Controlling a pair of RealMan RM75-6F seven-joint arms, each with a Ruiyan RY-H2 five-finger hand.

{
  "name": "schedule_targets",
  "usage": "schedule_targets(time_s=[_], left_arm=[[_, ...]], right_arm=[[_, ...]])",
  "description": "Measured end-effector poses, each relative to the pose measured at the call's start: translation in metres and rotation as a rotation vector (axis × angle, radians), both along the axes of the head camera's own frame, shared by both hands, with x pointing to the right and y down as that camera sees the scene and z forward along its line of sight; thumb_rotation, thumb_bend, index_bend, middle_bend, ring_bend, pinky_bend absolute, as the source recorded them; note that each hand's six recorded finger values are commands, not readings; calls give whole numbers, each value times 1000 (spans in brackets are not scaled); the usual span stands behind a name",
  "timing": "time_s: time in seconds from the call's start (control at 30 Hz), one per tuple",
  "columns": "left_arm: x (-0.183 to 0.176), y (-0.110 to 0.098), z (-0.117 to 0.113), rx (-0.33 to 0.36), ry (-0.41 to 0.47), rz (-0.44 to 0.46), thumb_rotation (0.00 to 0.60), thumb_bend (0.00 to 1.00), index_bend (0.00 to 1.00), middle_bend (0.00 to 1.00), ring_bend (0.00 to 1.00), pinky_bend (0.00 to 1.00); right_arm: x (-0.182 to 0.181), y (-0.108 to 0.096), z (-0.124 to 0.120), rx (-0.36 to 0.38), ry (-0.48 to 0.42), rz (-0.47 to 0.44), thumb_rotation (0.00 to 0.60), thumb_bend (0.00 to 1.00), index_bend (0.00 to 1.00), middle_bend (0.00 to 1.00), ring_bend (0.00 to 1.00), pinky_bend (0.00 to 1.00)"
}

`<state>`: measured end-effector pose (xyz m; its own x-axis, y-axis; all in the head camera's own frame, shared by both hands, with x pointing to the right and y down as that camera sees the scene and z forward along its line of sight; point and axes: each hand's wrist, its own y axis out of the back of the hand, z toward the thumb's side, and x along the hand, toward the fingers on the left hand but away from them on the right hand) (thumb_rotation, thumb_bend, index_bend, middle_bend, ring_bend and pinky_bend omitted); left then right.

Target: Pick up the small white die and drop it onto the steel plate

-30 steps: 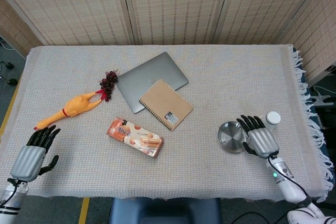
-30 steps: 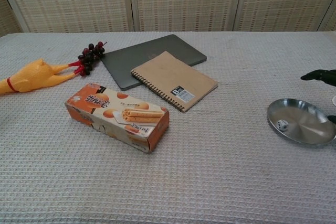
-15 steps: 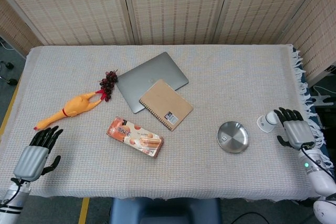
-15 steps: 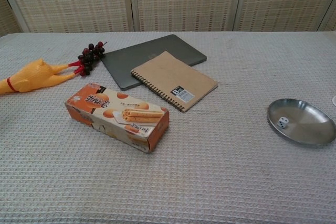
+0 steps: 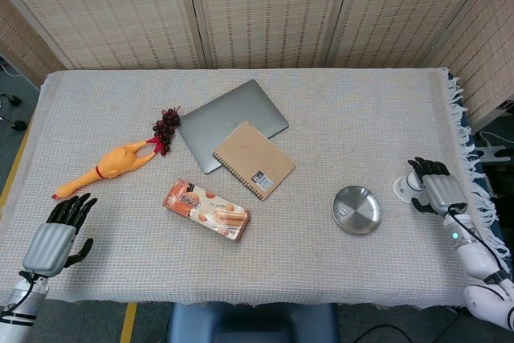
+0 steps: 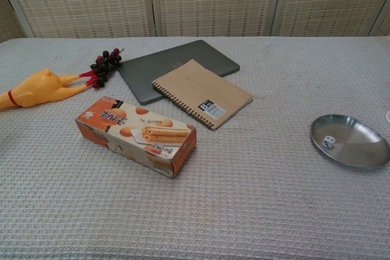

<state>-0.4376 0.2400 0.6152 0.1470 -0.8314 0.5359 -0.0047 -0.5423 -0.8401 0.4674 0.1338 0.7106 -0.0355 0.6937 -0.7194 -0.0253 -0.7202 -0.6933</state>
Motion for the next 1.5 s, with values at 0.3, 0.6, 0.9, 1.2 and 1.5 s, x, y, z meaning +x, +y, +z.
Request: schedule_targets(time_s=[0.3, 0.6, 0.9, 1.2, 1.5], left_arm=[[2, 3, 1, -5, -12, 11, 600, 421, 0, 0, 0, 108], [2, 2, 5, -13, -27, 7, 600, 422, 0, 0, 0, 109], [4, 3, 4, -12, -19, 13, 600, 421, 0, 0, 0, 112], [3, 3, 1, -7, -7, 9, 600, 420, 0, 0, 0, 114], [3, 3, 1, -5, -3, 12, 600, 420, 0, 0, 0, 114]], right_arm=[[1, -11, -4, 96, -14, 2, 600, 268, 550, 364, 245, 384], [-25, -9, -23, 200, -110, -44, 600, 268, 551, 389, 291, 384], [-97, 18, -46, 138, -288, -193, 600, 267, 533, 388, 287, 383], [-127, 29, -35, 61, -273, -291, 600, 267, 497, 387, 264, 377], [-128, 33, -23, 33, -229, -304, 600, 267, 491, 387, 263, 375]])
